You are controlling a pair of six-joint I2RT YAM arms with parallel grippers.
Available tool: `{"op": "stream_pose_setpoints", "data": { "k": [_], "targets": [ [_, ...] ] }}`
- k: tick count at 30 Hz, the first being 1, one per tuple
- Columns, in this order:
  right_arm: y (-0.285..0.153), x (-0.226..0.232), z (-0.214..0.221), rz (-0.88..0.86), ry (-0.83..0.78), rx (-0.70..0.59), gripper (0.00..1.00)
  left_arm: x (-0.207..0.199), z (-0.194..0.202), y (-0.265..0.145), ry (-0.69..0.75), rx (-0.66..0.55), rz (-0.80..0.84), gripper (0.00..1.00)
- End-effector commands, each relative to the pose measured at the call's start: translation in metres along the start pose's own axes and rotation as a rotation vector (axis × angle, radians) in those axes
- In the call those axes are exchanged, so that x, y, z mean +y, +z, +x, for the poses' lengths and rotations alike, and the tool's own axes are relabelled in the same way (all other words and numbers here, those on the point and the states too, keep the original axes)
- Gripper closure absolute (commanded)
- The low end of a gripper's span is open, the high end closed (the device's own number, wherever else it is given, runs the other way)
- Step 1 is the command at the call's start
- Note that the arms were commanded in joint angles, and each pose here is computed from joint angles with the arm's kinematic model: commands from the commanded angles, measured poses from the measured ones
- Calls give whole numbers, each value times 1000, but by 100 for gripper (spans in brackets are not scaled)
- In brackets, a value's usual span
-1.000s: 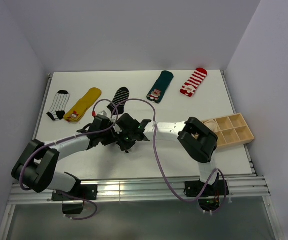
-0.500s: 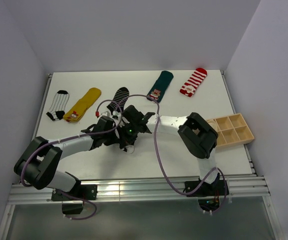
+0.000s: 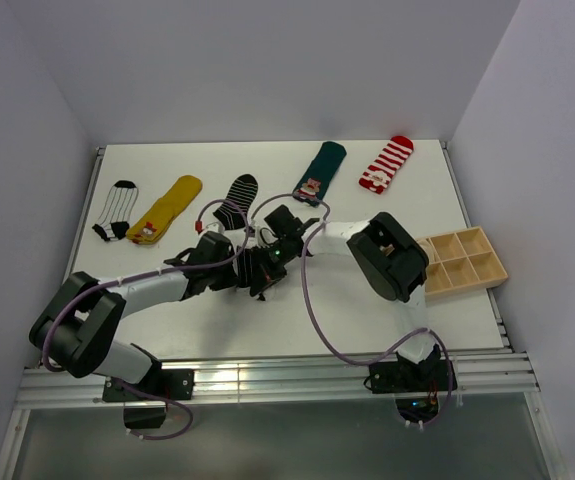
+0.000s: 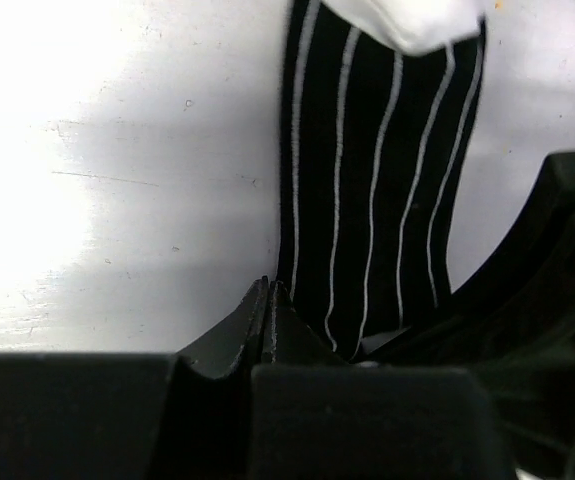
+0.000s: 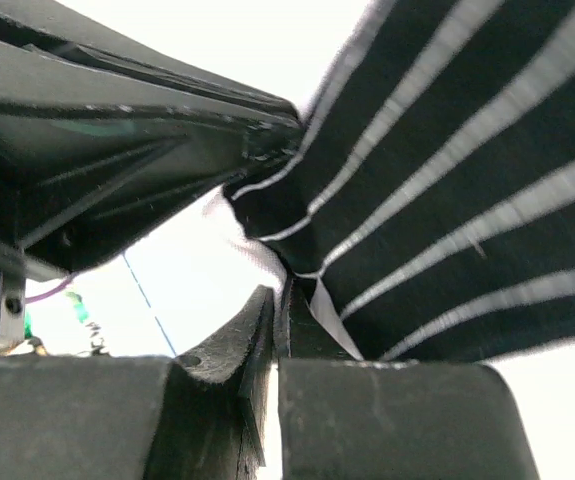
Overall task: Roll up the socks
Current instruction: Roll the sock at the center of the board.
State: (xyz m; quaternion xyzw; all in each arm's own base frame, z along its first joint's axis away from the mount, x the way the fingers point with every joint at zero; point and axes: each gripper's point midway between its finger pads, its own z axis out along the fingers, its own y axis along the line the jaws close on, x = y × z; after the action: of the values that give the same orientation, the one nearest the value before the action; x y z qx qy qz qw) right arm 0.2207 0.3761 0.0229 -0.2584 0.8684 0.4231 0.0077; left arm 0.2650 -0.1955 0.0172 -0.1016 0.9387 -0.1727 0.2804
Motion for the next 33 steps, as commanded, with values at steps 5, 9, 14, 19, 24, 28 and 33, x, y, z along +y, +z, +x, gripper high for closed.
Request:
{"op": "stream_pose_setpoints", "data": {
  "k": [5,9,14,19,24,28,33],
  "targets": [
    [0,-17,4,-76,118,22,100,31,18,-7,61,48,-110,96],
    [4,-17,5,-93,168,15,100,19,-9,-30,-41,-78,-67,73],
    [4,-11,2,-92,199,-7,100,22,-31,-58,-168,-212,-70,41],
    [3,-1,-6,-74,193,-50,100,1,-25,-67,-294,-201,82,27],
    [9,6,-11,-62,184,-79,100,1,-9,-50,-322,-130,79,28],
    [10,3,-15,-29,204,-117,100,5,4,-38,-412,-80,49,29],
    [12,5,-21,-34,192,-151,100,3,12,-30,-461,-57,72,30]
  ]
}}
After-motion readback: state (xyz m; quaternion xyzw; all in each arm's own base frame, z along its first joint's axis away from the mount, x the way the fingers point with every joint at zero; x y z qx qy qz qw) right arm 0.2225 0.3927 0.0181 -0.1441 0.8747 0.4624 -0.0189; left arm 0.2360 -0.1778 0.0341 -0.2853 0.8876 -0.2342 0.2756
